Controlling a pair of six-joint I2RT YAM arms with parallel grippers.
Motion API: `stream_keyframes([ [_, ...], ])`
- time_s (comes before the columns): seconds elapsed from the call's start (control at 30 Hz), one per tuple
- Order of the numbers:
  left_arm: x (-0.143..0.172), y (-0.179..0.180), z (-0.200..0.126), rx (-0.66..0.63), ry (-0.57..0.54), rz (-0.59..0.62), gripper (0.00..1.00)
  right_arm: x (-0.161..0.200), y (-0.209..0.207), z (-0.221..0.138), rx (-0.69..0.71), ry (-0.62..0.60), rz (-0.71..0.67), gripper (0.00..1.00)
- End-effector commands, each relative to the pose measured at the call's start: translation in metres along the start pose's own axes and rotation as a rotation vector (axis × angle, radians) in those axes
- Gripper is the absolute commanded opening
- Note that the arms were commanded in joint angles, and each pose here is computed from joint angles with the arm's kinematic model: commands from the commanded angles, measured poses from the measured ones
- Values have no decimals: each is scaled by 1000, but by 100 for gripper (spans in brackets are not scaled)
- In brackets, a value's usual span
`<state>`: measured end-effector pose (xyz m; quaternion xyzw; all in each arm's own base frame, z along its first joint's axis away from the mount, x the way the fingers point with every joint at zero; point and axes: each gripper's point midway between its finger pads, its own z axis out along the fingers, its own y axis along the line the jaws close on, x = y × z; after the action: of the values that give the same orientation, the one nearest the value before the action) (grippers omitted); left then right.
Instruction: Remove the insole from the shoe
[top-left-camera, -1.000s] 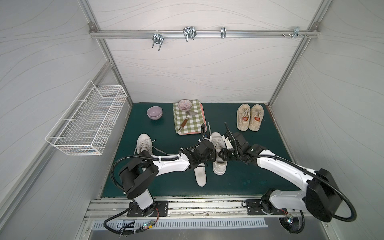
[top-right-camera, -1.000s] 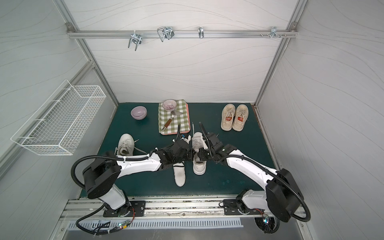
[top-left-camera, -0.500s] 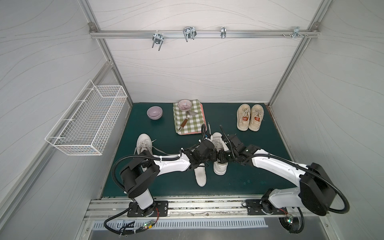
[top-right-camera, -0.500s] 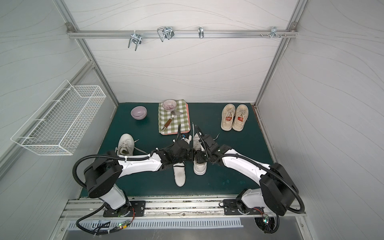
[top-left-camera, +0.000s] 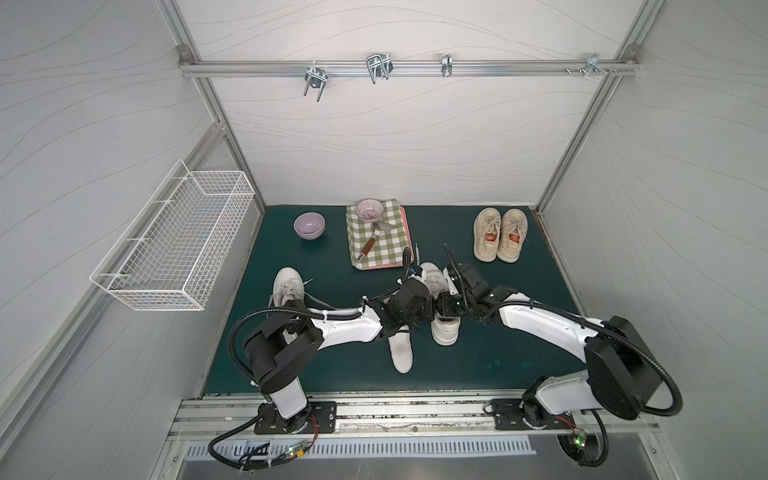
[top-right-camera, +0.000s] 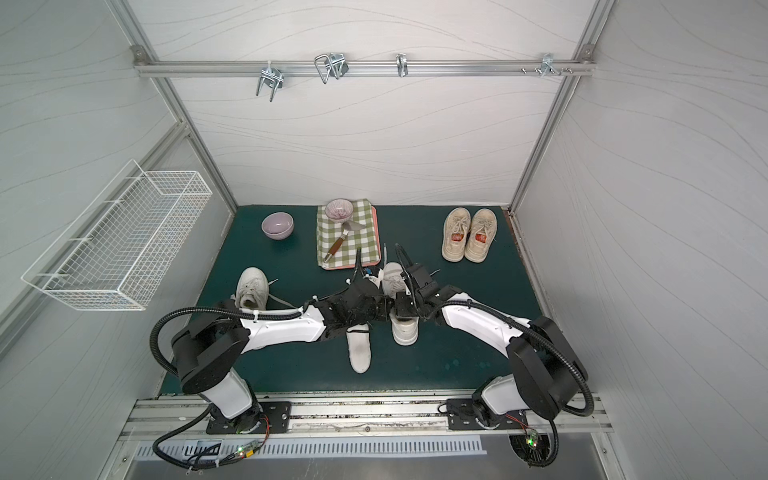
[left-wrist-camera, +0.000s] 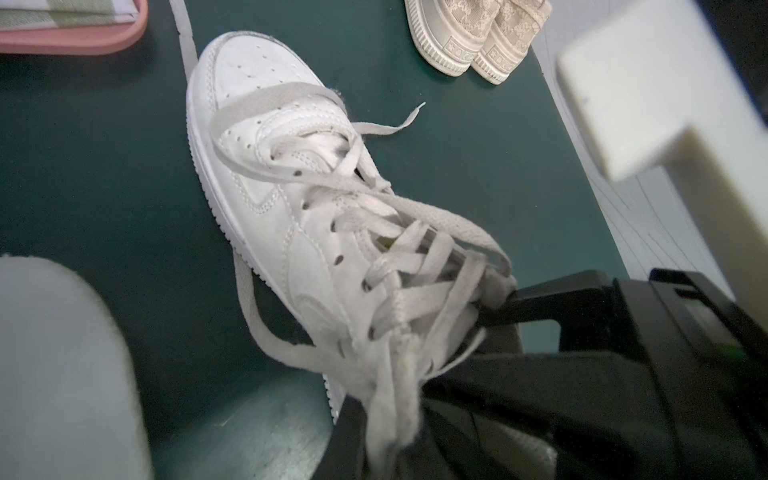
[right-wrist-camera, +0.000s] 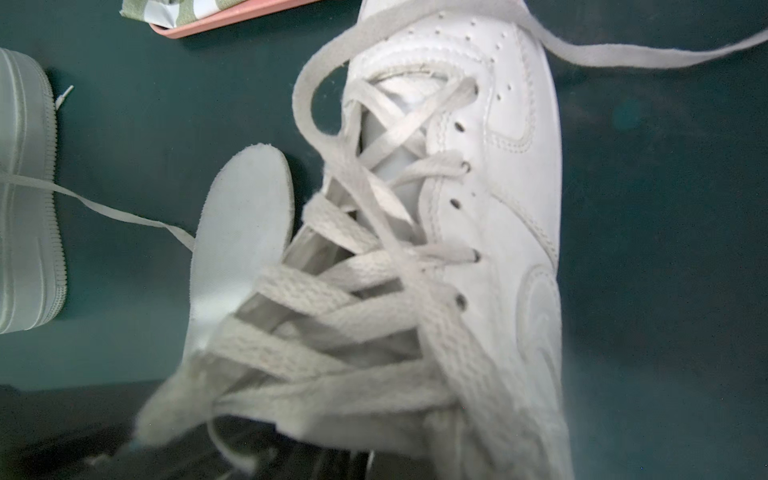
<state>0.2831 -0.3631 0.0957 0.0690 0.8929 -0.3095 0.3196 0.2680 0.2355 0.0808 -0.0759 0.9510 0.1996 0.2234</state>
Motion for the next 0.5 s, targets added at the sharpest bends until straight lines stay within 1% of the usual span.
stream_keyframes([
  [0.0, -9, -37, -4, 135, -15, 11, 0, -4, -18, 22, 66, 12, 20, 42],
  [0.1, -9, -40, -4, 146, -14, 12, 0, 11, -14, 40, 71, 109, 16, 42],
  [0.23, -9, -41, -4, 155, -13, 14, 0, 33, -19, 58, 177, 203, -8, 43],
  [0.3, -9, -42, -4, 163, -15, 13, 0, 45, -21, 70, 206, 260, 18, 43],
  [0.37, -10, -44, -4, 171, -16, 14, 0, 53, -23, 82, 218, 298, 56, 43],
  [0.47, -9, -46, -5, 178, -13, 16, 0, 60, -27, 97, 258, 338, 71, 42],
])
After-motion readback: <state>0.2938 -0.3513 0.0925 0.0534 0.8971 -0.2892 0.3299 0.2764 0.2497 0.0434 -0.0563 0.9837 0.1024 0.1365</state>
